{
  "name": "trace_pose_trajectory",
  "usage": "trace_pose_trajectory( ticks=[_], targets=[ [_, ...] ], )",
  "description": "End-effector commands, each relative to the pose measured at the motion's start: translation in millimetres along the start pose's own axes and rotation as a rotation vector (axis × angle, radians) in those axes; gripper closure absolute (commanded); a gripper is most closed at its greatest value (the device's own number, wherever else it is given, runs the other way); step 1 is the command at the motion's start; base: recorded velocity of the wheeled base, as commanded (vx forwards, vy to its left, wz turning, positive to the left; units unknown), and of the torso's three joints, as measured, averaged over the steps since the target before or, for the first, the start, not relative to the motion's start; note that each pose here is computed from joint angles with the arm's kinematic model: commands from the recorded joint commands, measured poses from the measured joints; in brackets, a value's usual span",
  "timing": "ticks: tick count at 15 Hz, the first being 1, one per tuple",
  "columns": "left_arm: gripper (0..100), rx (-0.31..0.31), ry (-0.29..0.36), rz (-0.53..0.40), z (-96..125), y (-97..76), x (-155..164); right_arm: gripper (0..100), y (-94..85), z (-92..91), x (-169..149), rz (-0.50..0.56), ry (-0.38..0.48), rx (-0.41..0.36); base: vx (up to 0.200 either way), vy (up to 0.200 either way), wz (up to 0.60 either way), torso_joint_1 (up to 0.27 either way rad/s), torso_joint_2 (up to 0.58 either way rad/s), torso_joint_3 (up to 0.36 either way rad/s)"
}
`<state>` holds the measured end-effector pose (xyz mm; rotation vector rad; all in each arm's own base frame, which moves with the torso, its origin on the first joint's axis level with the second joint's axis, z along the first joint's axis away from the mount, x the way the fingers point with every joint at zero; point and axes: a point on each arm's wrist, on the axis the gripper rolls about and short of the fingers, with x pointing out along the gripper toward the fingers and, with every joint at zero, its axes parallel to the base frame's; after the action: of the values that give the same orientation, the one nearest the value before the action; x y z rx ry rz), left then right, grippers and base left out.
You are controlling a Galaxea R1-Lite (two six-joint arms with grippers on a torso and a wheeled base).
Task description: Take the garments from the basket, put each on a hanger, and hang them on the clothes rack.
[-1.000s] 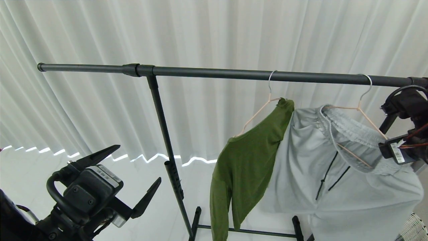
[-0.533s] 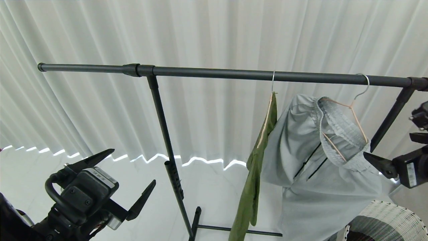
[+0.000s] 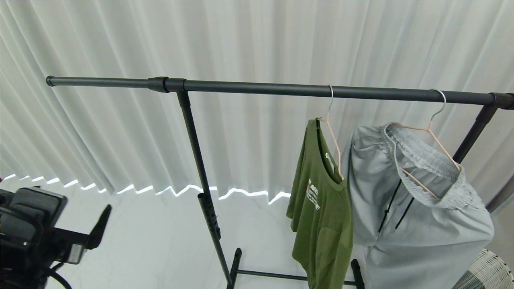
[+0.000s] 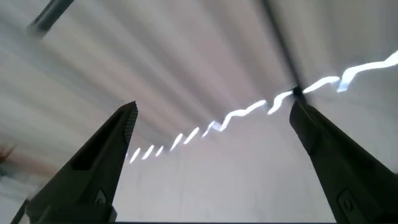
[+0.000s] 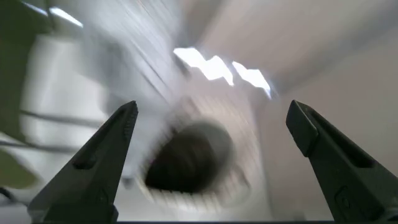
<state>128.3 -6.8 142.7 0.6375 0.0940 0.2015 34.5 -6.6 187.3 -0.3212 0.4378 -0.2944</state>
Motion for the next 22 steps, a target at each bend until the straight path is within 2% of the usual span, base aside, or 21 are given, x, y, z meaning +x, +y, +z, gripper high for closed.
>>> trace_pose_trajectory(
  ticks=[1,3,5,8,11,12,13,14,17,18,20,22],
  targets=[
    [0,-0.065,0.099,0.265,-13,30.8,-13,0,-2.6,-45.1,-39,-0.210,0.029,0.114,0.000,0.000,0.00,0.000,0.00,0.000],
    [0,-0.095,0.124,0.342,-17,38.9,-22,0,1.6,-62.3,-44,-0.208,-0.012,0.125,0.000,0.000,0.00,0.000,0.00,0.000],
    [0,-0.110,0.139,0.377,-21,39.3,-54,0,10.3,-93.0,-48,-0.164,-0.107,0.133,0.000,0.000,0.00,0.000,0.00,0.000],
    [0,-0.107,0.159,0.351,-39,24.3,-100,0,18.7,-110.1,-33,-0.191,-0.040,0.116,0.000,0.000,0.00,0.000,0.00,0.000],
    [0,-0.112,0.082,0.281,-68,3.1,-139,0,20.5,-111.4,-27,-0.200,-0.062,0.083,0.000,0.000,0.00,0.000,0.00,0.000],
    [0,-0.131,0.124,0.254,-72,0.2,-138,0,20.4,-111.3,-27,-0.203,-0.063,0.090,0.000,0.000,0.00,0.000,0.00,0.000],
    [0,-0.170,0.115,0.262,-72,0.4,-138,0,20.5,-111.8,-27,-0.207,-0.063,0.111,0.000,0.000,0.00,0.000,0.00,0.000],
    [0,-0.185,0.135,0.259,-74,-0.8,-138,0,20.3,-111.6,-27,-0.210,-0.065,0.145,0.000,0.000,0.00,0.000,0.00,0.000],
    [0,-0.196,0.147,0.260,-75,-1.4,-138,0,21.5,-114.6,-24,-0.232,-0.072,0.293,0.000,0.000,0.00,0.000,0.00,0.000],
    [0,-0.223,0.146,0.263,-75,-1.5,-138,0,21.6,-114.7,-22,-0.256,-0.085,0.323,0.000,0.000,0.00,0.000,0.00,0.000],
    [0,-0.243,0.139,0.258,-75,-1.6,-138,0,22.0,-113.2,-16,-0.298,-0.163,0.364,0.000,0.000,0.00,0.000,0.00,0.000],
    [0,-0.299,0.049,0.104,-73,-4.8,-138,0,26.0,-116.1,-7,-0.282,-0.252,0.384,0.000,0.000,0.00,0.000,0.00,0.000]
  ],
)
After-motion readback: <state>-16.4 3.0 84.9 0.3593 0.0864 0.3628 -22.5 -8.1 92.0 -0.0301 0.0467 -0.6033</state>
